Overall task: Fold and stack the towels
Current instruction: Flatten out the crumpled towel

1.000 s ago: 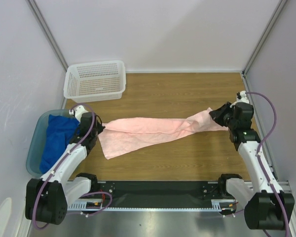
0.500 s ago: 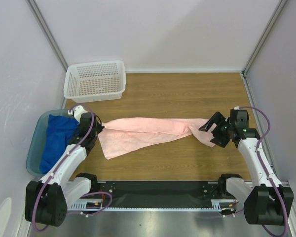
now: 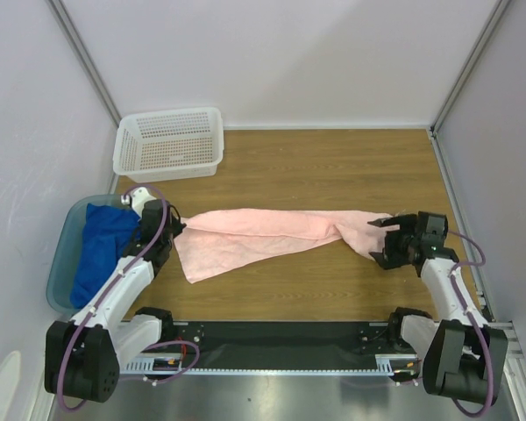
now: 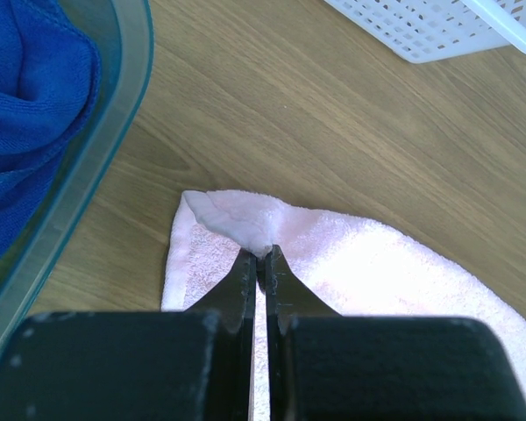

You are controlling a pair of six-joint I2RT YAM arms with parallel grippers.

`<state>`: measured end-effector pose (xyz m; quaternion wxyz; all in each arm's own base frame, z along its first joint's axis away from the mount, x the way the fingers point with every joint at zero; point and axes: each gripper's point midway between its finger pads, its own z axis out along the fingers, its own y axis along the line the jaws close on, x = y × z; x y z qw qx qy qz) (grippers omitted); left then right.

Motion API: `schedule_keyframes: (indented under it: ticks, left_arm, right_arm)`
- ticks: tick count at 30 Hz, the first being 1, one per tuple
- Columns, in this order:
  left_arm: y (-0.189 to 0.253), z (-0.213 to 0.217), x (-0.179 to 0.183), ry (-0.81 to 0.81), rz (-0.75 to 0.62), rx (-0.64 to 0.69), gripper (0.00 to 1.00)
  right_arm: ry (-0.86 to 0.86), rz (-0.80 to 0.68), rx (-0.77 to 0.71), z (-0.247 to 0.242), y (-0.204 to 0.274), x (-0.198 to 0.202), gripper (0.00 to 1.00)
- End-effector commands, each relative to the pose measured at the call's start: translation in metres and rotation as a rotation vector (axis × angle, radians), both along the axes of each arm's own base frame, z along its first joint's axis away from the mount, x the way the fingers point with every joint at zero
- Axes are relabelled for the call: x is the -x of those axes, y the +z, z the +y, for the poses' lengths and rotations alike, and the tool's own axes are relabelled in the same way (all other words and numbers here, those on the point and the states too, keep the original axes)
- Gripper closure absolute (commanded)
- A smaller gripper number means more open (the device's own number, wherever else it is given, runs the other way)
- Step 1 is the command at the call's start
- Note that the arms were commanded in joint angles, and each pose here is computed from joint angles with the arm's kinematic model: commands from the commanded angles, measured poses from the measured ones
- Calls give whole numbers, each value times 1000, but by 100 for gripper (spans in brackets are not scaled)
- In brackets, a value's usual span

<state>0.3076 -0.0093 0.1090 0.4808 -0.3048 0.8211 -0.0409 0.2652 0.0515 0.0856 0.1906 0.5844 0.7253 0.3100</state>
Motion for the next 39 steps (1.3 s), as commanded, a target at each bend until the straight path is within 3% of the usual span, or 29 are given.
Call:
schedule_keyframes:
  ticks: [1,6,8,11,16,24,31,34,35,37,39]
  left_arm:
    - [4,-4,-6,-9,-36,16,100]
    - [-1,-4,-7,-9,-23,15,100]
    - [-2,-5,-8,-9,-19,17,100]
    - [-2,-6,-10,-14,-19,21,100]
    - [-6,-7,-13,-19,-10,20,100]
    - [-6,-7,-14,-19,-3,20,100]
    - [-1,-3,-12,-5,-6,2,100]
    - [0,-2,-12,-2,-5,0,100]
    - [1,-2,-12,0,-7,1,100]
    - [2,-2,-12,1,-10,-2,100]
    - [3,-1,-12,2,-13,-4,100]
  right_arm:
    - [-196,-88,-31,-27,25,-20,6]
    - [-340,-48,-137,-39,10,-8,9]
    - [-396,-46,-139,-48,5,-4,16]
    - [-410,-155,-27,-68,22,-17,22]
    - [-260,-129,211,-85,26,-29,20]
    - [-16,-76,252,-61,-9,-60,21]
    - [124,-91,268,-33,-11,-79,23]
    - [157,-104,271,-27,-6,-82,35]
    - [166,-119,277,-26,-2,-82,47]
    - [175,-122,277,-24,1,-79,59]
    - [198,-137,278,-21,6,-76,61]
